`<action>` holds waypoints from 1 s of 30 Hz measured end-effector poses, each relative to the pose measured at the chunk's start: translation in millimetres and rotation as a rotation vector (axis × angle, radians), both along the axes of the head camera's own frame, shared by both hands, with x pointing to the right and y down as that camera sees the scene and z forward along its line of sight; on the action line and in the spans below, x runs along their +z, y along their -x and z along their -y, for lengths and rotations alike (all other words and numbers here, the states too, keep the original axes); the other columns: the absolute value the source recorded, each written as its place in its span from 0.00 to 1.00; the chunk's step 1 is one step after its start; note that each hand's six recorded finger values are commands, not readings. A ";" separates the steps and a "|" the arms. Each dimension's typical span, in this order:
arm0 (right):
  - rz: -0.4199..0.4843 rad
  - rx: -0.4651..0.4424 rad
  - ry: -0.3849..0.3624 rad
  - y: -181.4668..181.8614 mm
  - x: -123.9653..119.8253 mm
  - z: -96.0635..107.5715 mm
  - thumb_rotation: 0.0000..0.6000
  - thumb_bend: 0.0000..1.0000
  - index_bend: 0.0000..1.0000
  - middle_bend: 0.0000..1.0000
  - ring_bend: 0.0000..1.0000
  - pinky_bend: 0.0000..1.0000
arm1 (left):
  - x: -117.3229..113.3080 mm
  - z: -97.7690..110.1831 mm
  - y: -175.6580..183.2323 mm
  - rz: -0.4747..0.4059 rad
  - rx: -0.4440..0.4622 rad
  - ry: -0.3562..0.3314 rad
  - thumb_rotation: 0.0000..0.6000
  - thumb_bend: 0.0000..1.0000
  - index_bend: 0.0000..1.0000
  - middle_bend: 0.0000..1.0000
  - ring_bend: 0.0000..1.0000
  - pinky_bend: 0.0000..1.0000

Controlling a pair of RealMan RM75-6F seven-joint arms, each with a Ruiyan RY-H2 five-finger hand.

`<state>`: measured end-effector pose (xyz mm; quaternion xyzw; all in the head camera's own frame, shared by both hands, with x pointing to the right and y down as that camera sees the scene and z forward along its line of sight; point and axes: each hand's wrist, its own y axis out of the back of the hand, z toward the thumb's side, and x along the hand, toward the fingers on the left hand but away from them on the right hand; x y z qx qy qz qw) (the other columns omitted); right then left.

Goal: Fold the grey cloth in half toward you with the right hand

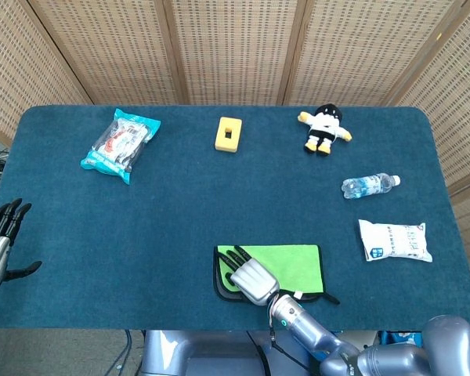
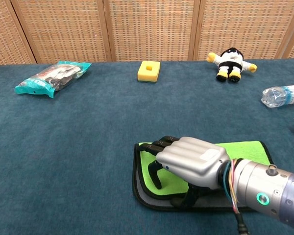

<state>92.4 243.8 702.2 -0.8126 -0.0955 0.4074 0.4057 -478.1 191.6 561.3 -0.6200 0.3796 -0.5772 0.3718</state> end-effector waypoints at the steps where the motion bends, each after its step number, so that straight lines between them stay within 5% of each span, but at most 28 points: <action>1: -0.001 -0.002 0.000 0.1 0.2 -0.4 1.00 0.46 0.48 0.00 0.00 0.00 | 0.0 0.1 0.1 0.000 -0.001 0.000 1.00 0.13 0.00 0.00 0.00 0.00; 30: 0.057 0.001 0.036 7.1 -11.9 -14.0 1.00 0.53 0.56 0.00 0.00 0.00 | 0.5 -0.2 -0.8 -0.001 0.001 0.003 1.00 0.13 0.00 0.00 0.00 0.00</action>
